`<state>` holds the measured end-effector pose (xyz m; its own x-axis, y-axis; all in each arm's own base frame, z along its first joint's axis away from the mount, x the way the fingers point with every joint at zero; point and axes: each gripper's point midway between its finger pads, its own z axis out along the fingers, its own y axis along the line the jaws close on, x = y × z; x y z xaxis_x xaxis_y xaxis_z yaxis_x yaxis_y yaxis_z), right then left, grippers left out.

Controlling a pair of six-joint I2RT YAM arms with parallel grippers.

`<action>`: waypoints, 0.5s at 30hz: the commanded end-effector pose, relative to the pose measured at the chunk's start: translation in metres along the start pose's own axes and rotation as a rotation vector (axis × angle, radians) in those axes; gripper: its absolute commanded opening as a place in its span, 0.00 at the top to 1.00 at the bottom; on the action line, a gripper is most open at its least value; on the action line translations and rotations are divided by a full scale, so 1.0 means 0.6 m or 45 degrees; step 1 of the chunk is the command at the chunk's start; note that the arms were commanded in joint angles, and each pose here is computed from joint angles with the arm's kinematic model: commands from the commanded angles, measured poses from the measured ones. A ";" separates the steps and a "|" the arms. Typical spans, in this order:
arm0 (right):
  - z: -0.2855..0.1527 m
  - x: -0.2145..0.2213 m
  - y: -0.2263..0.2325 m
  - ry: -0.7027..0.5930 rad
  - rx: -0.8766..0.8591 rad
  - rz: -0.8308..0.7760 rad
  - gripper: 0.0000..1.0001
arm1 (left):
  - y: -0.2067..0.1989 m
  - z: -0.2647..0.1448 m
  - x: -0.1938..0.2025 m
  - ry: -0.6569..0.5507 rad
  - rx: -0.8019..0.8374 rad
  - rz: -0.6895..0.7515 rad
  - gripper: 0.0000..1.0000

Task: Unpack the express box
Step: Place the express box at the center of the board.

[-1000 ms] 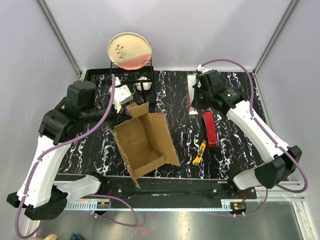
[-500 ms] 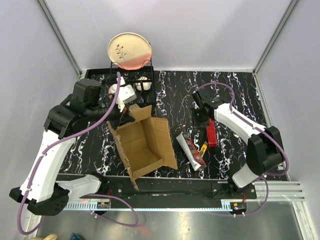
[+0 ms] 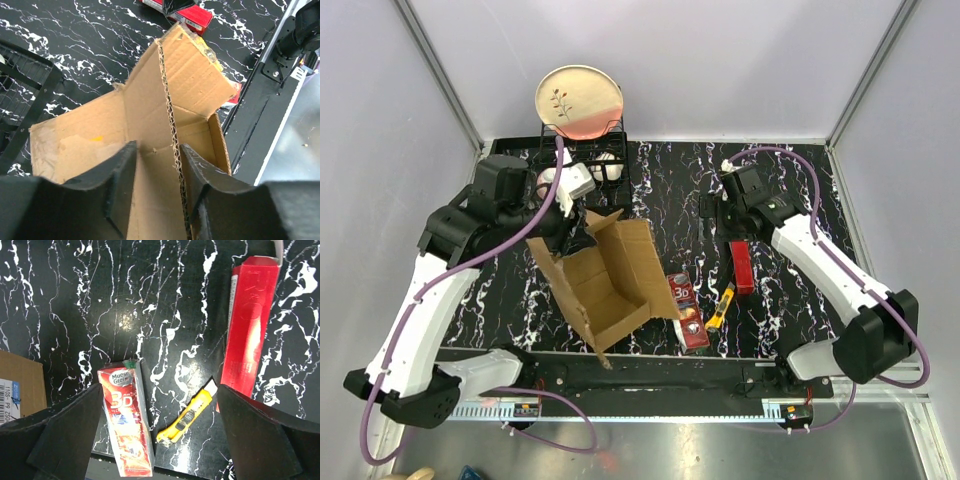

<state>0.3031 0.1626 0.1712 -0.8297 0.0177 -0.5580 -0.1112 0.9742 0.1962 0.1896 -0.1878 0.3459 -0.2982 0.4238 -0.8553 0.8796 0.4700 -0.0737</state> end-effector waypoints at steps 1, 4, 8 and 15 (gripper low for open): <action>-0.033 -0.025 -0.022 -0.084 0.098 0.043 0.00 | 0.007 0.023 -0.020 -0.052 0.072 -0.128 0.51; -0.048 -0.026 -0.022 -0.100 0.091 0.047 0.00 | -0.002 0.026 -0.031 -0.075 0.203 -0.245 0.46; -0.065 -0.033 -0.021 -0.142 0.075 0.045 0.00 | 0.016 0.029 -0.014 -0.081 0.259 -0.348 0.38; -0.075 -0.030 -0.019 -0.160 0.050 0.041 0.00 | 0.092 0.009 0.029 -0.049 -0.031 -0.253 0.25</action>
<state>0.2916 0.1440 0.1977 -0.7905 0.0534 -0.6102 -0.0679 0.9824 0.1740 0.2277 -0.1787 0.3259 -0.5156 0.2644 -0.8150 0.7955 0.5012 -0.3406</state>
